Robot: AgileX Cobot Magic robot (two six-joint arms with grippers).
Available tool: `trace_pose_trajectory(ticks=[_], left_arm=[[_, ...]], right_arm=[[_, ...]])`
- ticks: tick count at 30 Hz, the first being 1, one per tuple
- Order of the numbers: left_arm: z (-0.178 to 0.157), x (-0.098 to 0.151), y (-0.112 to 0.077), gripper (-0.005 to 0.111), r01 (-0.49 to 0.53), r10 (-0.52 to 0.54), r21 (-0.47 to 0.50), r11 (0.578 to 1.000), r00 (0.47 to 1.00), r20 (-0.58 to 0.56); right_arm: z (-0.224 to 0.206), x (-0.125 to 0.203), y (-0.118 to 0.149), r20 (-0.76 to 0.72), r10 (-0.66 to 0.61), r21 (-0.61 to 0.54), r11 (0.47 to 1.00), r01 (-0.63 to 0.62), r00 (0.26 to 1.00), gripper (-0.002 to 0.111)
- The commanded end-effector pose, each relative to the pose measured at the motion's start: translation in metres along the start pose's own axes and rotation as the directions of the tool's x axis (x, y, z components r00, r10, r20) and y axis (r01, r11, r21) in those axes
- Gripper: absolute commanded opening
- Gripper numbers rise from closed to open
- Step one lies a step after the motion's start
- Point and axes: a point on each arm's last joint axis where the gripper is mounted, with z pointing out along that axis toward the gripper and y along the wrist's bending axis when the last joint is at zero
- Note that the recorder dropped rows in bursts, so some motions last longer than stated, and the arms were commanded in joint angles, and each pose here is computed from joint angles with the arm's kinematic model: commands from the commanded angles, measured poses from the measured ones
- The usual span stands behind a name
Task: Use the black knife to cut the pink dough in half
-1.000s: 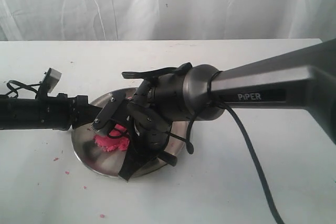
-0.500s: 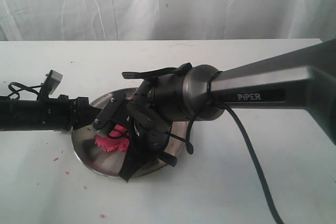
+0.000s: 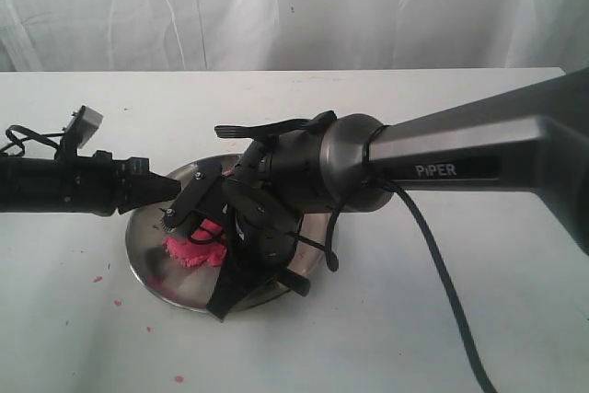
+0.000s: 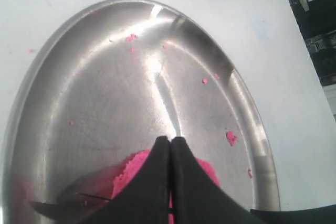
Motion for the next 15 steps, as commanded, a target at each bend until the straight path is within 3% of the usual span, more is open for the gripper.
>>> trace_pose_trajectory(ticks=[1, 7, 15], left_arm=[[-0.011, -0.01, -0.009, 0.0, -0.027, 0.026, 0.008, 1.0, 0.999, 0.035], [-0.011, -0.005, -0.001, 0.0, -0.006, 0.005, -0.073, 0.997, 1.0, -0.013], [-0.004, 0.004, 0.008, 0.0, 0.022, -0.026, -0.085, 0.996, 0.999, -0.038]], right_arm=[[0.002, 0.002, -0.002, -0.022, 0.005, -0.002, 1.0, -0.006, 1.0, 0.0], [0.002, 0.003, -0.002, -0.027, 0.005, -0.002, 1.0, -0.006, 1.0, 0.0], [0.002, 0.003, -0.002, -0.027, 0.005, -0.002, 1.0, -0.006, 1.0, 0.0]])
